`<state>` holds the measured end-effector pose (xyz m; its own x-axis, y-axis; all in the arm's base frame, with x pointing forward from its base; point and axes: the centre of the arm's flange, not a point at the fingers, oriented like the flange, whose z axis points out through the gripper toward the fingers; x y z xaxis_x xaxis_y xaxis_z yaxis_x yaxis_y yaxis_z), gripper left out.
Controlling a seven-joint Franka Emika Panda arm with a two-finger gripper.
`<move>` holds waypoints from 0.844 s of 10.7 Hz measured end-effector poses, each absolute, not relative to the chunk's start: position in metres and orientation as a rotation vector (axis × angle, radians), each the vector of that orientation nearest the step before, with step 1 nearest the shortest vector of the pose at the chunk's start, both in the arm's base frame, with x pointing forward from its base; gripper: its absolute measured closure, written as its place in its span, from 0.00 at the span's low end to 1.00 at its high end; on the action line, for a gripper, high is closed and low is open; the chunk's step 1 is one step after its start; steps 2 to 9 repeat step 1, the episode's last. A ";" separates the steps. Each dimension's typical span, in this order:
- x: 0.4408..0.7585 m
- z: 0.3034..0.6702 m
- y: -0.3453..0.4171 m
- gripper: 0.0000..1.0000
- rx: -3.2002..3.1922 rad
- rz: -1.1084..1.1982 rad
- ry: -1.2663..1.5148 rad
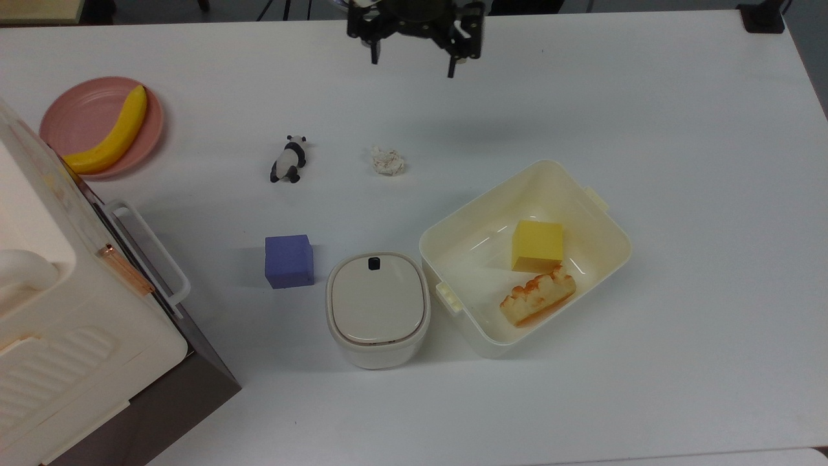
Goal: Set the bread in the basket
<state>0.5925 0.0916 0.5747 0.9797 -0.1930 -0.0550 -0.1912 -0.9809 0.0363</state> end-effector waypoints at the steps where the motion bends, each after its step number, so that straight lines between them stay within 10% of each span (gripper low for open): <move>1: 0.594 0.569 0.077 0.00 3.090 -0.108 -0.325; 9: 0.594 0.569 0.077 0.00 3.090 -0.108 -0.325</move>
